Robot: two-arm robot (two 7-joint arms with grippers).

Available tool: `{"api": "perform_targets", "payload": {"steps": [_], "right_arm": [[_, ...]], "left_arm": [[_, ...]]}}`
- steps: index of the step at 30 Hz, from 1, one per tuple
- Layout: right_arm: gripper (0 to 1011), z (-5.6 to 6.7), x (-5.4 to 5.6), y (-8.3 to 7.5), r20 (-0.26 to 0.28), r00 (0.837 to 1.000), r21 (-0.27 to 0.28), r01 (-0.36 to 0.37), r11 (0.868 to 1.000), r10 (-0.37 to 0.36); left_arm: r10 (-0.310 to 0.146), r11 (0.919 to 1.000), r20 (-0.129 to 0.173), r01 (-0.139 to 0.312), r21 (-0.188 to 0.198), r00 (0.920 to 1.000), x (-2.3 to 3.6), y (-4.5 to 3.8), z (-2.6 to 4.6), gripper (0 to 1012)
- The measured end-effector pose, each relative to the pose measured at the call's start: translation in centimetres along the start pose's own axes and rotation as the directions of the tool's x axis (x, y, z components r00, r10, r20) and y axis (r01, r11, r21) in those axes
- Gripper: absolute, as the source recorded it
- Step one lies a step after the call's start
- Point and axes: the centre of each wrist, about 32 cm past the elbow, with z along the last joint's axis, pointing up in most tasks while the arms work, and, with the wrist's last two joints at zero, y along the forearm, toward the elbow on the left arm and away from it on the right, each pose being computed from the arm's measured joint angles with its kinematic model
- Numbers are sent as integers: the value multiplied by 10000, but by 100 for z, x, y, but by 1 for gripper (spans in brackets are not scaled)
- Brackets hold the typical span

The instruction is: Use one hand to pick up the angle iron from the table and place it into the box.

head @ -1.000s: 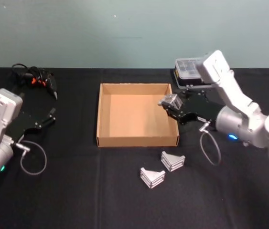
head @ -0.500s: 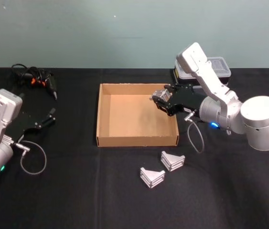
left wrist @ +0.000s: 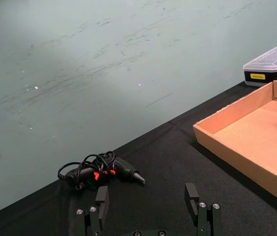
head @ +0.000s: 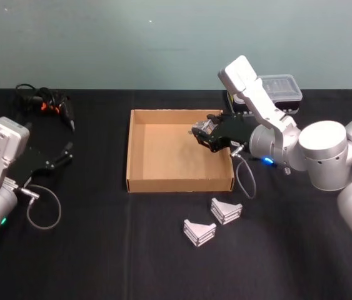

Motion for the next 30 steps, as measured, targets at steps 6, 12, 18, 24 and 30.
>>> {"api": "perform_targets", "payload": {"steps": [6, 12, 18, 24, 30], "right_arm": [[484, 5, 18, 99, 140, 9999, -316, 2, 9995, 2], [484, 6, 31, 148, 177, 9998, -395, -76, 9992, 83], [484, 8, 29, 142, 181, 9998, -373, -74, 9993, 81], [609, 8, 28, 136, 183, 9998, -360, -73, 9993, 80], [762, 8, 27, 133, 177, 9998, -350, -68, 9994, 74]], "left_arm": [[0, 10000, 0, 0, 0, 10000, 0, 0, 0, 1011], [0, 10000, 0, 0, 0, 10000, 0, 0, 0, 1011], [0, 10000, -1, 0, 0, 10000, 0, 0, 0, 1011], [0, 10000, 0, 0, 0, 10000, 0, 0, 0, 1011], [0, 10000, 0, 0, 0, 10000, 0, 0, 0, 1011]]}}
